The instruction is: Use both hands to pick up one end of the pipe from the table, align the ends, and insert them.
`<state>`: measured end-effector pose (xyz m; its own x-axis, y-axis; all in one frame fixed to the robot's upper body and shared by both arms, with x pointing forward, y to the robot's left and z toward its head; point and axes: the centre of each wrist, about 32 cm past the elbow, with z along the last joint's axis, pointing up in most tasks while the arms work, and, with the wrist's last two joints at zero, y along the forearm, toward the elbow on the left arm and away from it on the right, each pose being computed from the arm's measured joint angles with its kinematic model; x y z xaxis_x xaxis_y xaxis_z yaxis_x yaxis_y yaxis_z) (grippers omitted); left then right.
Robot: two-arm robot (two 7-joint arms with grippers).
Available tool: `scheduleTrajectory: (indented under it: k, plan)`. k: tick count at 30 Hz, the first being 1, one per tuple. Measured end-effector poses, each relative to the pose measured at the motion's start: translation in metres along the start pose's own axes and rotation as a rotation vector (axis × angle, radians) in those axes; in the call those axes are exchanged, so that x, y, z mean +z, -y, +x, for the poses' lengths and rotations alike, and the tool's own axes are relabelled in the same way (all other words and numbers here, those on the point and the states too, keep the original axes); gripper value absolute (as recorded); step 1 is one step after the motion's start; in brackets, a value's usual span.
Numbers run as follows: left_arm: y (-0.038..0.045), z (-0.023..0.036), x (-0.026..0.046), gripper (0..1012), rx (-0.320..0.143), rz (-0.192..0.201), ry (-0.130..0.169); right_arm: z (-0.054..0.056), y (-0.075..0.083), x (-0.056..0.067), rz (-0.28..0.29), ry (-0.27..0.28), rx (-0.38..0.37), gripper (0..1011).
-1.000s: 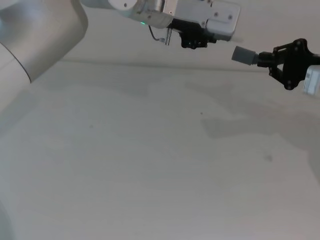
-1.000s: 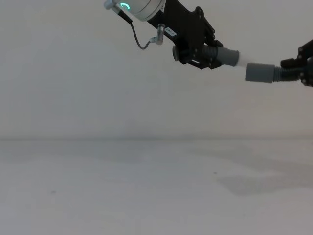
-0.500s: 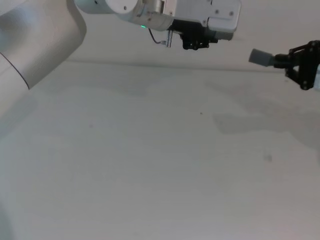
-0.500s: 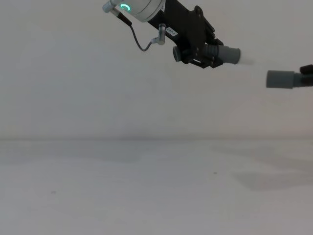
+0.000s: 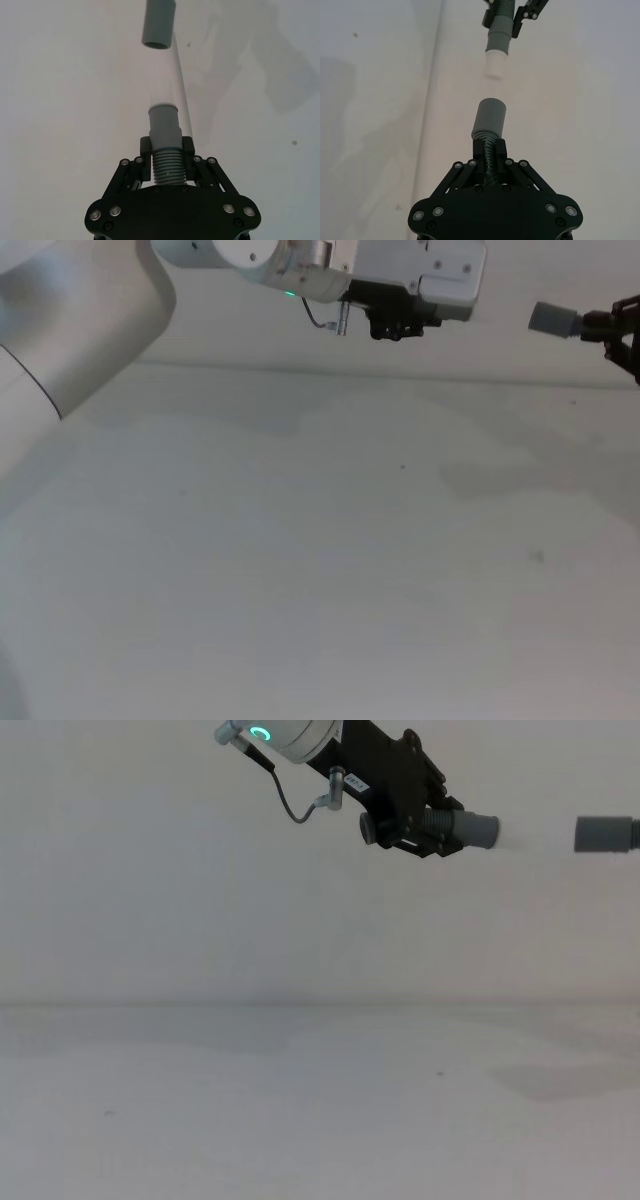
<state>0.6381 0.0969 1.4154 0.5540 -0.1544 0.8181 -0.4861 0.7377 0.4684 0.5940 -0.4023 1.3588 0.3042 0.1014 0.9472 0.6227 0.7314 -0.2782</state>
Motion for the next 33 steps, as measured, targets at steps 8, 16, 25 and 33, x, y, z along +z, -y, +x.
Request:
scheduleTrajectory:
  k: [8, 16, 25, 33]
  plan:
    - [0.0015, 0.0015, 0.0025, 352, -0.006, -0.01, 0.023, 0.0059, -0.0014, -0.0007, 0.015, 0.052, 0.003, 137]
    - [0.0023, 0.0022, 0.0038, 352, -0.01, -0.015, 0.036, 0.0058, -0.0041, 0.0, 0.022, 0.074, 0.015, 137]
    - [0.0028, 0.0025, 0.0045, 352, -0.012, -0.018, 0.043, 0.0031, -0.0054, 0.0012, 0.02, 0.064, 0.02, 137]
    - [0.0031, 0.0026, 0.0047, 352, -0.014, -0.019, 0.045, -0.0017, -0.0094, 0.0032, 0.046, 0.037, 0.006, 137]
